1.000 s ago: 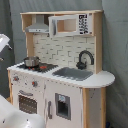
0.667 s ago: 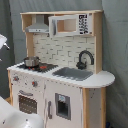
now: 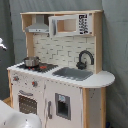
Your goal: Play with the kitchen
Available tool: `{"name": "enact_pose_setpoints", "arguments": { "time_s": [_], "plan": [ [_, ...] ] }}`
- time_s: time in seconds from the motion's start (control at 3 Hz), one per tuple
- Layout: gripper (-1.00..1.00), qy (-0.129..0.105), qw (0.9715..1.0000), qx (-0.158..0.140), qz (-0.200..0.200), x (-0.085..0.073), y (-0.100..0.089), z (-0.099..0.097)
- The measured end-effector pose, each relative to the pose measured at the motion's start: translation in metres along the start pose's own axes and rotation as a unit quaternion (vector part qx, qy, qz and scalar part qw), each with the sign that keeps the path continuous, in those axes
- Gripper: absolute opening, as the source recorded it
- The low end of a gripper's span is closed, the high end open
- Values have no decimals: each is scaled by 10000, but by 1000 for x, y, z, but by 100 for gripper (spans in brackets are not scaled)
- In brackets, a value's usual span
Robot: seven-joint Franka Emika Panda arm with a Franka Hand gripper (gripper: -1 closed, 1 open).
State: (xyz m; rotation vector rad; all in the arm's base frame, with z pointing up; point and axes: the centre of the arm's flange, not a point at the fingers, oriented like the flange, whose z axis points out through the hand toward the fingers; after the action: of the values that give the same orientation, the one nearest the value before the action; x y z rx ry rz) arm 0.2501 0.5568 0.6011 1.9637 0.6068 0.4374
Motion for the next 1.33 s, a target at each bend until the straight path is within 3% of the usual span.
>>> {"name": "enact_pose_setpoints", "arguments": {
  "time_s": [0.33,0.67,1.0,1.33],
  "plan": [
    [100,65,9988,-470,-72,-13,-13,-5],
    [100,196,9952,-943,-146,-24,-28,-10],
    [100,389,9891,-1401,-218,-34,-41,-15],
    [100,655,9804,-1833,-285,-42,-54,-20]
  ]
}}
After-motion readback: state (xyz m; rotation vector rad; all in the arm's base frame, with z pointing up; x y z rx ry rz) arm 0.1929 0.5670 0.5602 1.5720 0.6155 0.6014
